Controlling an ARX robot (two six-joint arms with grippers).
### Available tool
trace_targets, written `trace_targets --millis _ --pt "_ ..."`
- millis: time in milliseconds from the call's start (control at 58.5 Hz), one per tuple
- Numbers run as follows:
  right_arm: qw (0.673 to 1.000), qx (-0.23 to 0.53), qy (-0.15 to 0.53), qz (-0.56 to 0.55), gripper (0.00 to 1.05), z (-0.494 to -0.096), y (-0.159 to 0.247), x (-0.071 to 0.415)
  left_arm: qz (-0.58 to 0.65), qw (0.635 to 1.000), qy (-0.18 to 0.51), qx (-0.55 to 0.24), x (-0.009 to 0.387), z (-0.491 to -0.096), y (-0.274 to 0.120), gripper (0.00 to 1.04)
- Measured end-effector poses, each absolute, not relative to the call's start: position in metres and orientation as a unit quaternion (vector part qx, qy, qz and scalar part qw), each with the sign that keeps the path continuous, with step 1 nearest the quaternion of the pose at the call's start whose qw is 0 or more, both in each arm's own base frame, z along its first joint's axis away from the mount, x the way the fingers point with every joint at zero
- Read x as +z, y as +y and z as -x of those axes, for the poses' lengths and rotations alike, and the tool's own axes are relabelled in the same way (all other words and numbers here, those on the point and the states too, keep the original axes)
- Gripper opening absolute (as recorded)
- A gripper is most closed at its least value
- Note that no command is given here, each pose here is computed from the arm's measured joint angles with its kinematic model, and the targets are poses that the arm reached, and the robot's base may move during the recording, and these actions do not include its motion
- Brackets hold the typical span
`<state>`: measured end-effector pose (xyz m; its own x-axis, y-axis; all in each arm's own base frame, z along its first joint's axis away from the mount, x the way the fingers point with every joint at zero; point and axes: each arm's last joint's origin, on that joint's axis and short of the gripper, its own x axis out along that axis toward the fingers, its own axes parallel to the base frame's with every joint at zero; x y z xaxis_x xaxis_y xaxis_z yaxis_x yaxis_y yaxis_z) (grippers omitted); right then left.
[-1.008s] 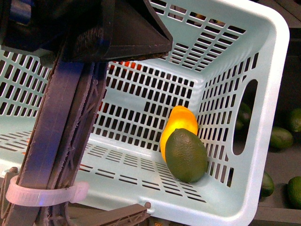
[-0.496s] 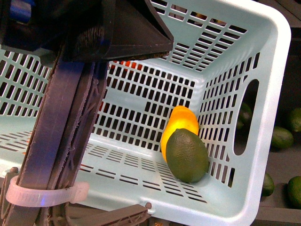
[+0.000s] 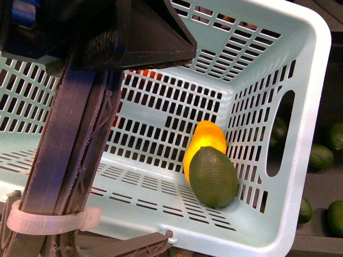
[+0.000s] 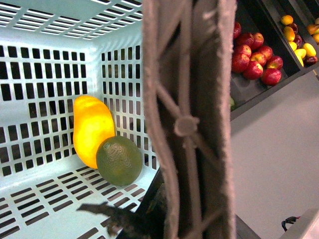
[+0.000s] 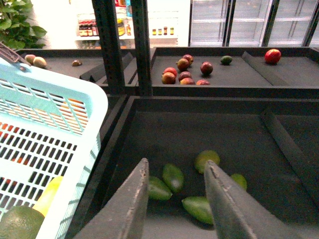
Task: Pick mango and avocado into basket
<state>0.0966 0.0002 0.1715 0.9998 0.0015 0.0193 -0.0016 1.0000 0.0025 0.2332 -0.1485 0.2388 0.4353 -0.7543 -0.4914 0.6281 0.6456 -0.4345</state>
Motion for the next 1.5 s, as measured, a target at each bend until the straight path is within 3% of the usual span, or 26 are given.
trace_targets --millis 393,1504 --pt "1.000 -0.001 -0.010 -0.002 0.97 -0.0965 0.0000 0.1716 0.091 0.837 0.337 -0.422 0.2389 -0.2315 -0.1510 0.04" --pt "1.000 -0.001 -0.010 -0.001 0.96 -0.0963 0.0001 0.1715 0.092 0.840 0.338 -0.414 0.2385 -0.2331 -0.1492 0.04"
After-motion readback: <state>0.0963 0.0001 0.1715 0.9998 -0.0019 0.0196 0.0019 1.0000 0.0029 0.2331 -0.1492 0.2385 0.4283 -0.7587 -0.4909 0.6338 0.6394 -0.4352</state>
